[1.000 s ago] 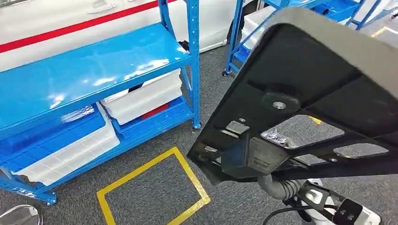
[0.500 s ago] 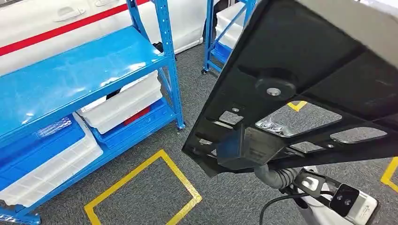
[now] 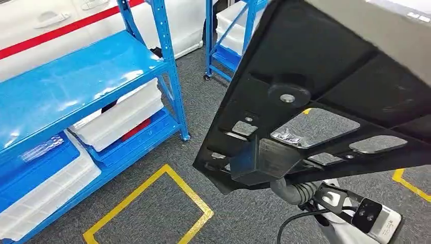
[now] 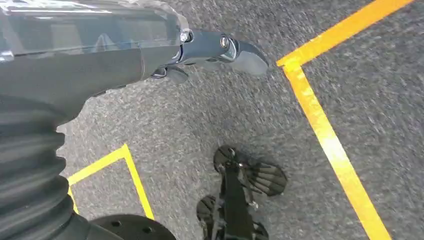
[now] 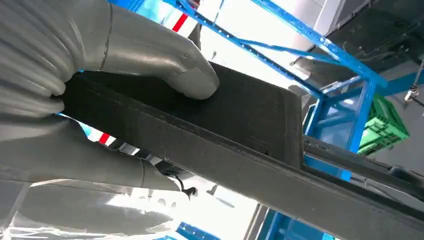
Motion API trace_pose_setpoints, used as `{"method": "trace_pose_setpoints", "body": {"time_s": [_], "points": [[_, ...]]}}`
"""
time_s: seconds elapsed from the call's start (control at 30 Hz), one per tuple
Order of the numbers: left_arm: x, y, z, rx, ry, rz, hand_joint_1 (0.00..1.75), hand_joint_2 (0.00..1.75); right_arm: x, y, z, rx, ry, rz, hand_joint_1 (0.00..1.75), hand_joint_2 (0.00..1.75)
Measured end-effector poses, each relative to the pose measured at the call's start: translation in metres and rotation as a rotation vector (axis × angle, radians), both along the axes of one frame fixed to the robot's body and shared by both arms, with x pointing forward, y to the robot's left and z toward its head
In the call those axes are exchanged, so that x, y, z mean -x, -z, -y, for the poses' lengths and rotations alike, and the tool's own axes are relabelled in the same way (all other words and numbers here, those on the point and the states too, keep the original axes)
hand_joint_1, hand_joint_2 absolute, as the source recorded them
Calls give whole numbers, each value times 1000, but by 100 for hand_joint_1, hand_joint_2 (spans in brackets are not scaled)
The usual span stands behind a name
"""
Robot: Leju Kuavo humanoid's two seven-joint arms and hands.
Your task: Take the parts from the cabinet and place them on the table.
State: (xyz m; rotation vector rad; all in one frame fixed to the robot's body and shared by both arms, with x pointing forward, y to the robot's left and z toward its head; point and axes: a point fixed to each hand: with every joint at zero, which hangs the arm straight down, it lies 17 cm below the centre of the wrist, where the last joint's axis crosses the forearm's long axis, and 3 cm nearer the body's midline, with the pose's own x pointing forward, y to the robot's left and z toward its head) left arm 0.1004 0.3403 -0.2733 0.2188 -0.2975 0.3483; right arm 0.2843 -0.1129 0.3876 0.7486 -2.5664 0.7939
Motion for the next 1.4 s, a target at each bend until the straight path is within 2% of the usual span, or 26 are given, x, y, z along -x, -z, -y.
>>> {"method": "trace_pose_setpoints", "body": {"time_s": [0.1, 0.2, 0.37, 0.47, 0.7, 1.0, 1.17, 1.4], "points": [[-3, -1, 0, -4, -14, 14, 0, 175, 3, 1, -5, 2, 4, 11, 171, 175], [-2, -1, -1, -5, -62, 22, 0, 175, 32, -1, -27, -16, -47, 44, 171, 175], [2, -1, 0, -12, -111, 41, 0, 175, 50, 20, -43, 13, -106, -12, 171, 175], [1, -2, -1, -15, -125, 56, 0, 175, 58, 14, -48, -22, -141, -20, 171, 175], [-7, -4, -2, -8, -94, 72, 0, 175, 54, 0, -40, -99, -161, -41, 171, 175], [-14, -6, -18, -15, 39, 65, 0, 175, 50, -19, -23, -164, -77, 1, 171, 175], [-23, -8, -25, -28, 46, 75, 0, 175, 46, -31, -14, -183, -60, 30, 171, 175], [-16, -7, -28, -31, 45, 62, 0, 175, 41, -29, -15, -165, -53, 36, 171, 175]]}}
